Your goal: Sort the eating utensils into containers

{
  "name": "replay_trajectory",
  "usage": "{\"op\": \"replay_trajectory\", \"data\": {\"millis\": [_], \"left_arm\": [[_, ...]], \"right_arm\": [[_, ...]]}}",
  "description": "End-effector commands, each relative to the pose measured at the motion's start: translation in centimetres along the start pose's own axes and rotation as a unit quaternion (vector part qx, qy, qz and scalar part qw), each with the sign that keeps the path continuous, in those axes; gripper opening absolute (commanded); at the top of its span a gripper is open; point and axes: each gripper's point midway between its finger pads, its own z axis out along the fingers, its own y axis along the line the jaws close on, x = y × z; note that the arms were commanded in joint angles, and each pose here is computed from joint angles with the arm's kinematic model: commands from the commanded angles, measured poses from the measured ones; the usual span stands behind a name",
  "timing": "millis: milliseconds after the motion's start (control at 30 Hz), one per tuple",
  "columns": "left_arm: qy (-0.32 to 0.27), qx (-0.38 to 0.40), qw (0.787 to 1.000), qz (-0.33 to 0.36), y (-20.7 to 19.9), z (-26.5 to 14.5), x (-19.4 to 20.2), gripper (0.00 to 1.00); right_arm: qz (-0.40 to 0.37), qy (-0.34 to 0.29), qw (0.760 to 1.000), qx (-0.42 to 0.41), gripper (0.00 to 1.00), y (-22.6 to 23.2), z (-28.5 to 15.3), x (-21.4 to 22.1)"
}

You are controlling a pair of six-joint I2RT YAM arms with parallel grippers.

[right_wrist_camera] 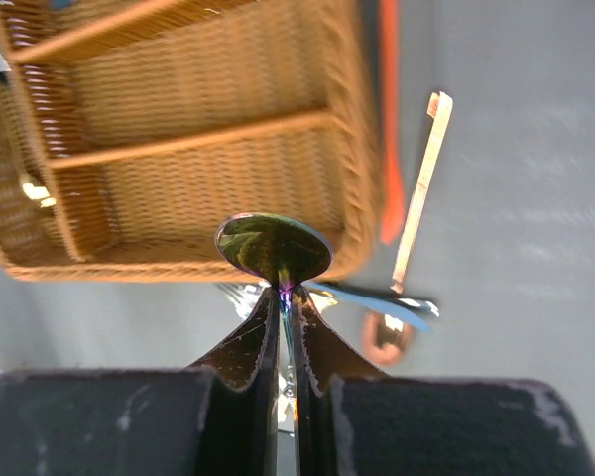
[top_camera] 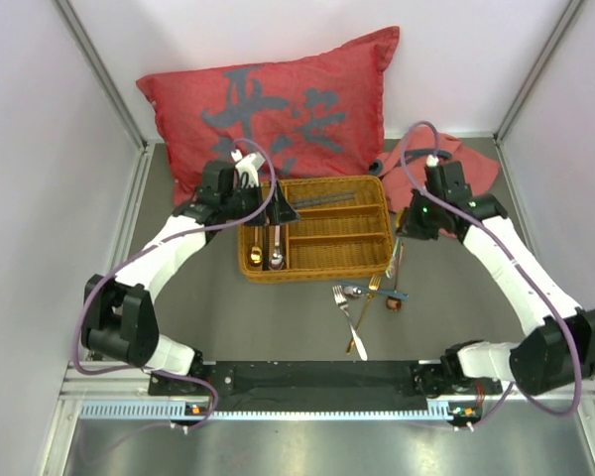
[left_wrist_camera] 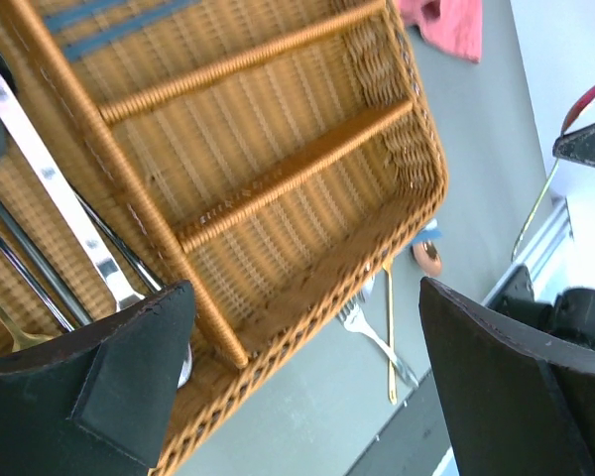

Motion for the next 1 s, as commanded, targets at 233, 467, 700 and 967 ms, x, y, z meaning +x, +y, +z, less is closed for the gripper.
{"op": "replay_trajectory", "data": {"millis": [233, 467, 700, 967], "left_arm": [[-0.073, -0.085, 0.994, 0.009, 2.6, -2.7, -6.3, 0.98], [-0.107, -0.136, 0.985, -0.019, 5.8, -6.2, -7.7, 0.98], [-0.109, -0.167, 0.98, -0.018, 6.9, -7.9, -7.2, 0.98], [-0.1, -0.168, 0.98, -0.022, 7.1, -8.2, -6.4, 0.98]], "right_arm": [[-0.088, 0.025, 0.991, -0.101, 0.0, 12.4, 4.5, -1.7], [-0.116, 0.059, 0.975, -0.181, 0.0, 21.7, 8.3, -0.5], [-0.118, 0.108, 0.964, -0.212, 0.0, 27.1, 13.5, 1.5], [-0.094, 0.139, 0.952, -0.256, 0.0, 30.0, 15.6, 2.7]]}}
